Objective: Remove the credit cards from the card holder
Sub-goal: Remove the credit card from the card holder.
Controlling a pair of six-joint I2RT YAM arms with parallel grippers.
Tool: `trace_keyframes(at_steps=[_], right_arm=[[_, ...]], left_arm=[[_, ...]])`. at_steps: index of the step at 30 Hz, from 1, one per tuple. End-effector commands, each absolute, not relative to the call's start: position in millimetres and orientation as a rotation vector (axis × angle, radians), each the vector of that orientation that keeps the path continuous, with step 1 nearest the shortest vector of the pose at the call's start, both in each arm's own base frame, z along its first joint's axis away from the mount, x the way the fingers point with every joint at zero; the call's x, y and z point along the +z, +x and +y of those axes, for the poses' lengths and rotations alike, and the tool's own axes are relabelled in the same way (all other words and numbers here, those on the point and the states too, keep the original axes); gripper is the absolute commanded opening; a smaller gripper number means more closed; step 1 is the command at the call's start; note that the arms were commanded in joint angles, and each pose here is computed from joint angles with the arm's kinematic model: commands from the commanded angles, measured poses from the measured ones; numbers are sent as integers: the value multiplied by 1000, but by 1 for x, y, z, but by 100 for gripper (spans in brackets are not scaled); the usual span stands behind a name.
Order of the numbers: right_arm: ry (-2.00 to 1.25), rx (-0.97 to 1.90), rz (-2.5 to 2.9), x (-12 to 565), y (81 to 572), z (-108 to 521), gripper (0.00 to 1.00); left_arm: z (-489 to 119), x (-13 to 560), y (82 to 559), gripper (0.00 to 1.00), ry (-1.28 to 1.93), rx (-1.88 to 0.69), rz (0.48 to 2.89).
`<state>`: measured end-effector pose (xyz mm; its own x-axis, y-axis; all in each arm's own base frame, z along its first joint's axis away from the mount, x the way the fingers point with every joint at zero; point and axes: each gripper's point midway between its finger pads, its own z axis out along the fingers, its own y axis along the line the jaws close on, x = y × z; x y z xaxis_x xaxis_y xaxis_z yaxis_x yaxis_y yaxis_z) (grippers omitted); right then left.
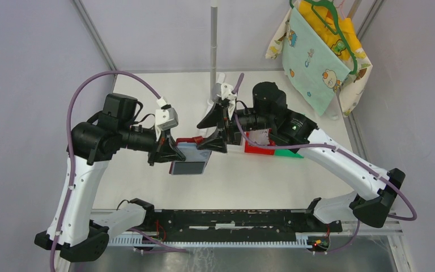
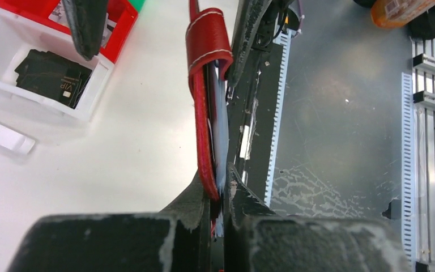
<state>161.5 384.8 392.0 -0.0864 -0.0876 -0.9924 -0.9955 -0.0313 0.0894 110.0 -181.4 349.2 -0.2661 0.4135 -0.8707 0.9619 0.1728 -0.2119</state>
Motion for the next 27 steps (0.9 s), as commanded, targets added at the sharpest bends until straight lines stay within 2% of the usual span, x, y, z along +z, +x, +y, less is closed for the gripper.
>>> trace_keyframes(at_steps=[1, 6, 16, 27], right_arm=[[-1375, 1240, 1260, 392, 147, 376, 74], [-1414, 1288, 1228, 391, 137, 377, 80], [-1453, 1276, 1196, 369, 124, 371, 81], [-1387, 1312, 1160, 382, 130, 382, 68]], left_arm=[[-180, 359, 106, 2, 1399, -997, 1670], [-179, 358, 106, 2, 1408, -989, 1669], [-178, 360, 106, 2, 1408, -981, 1661], [-180, 365, 100, 2, 1400, -1021, 1651]])
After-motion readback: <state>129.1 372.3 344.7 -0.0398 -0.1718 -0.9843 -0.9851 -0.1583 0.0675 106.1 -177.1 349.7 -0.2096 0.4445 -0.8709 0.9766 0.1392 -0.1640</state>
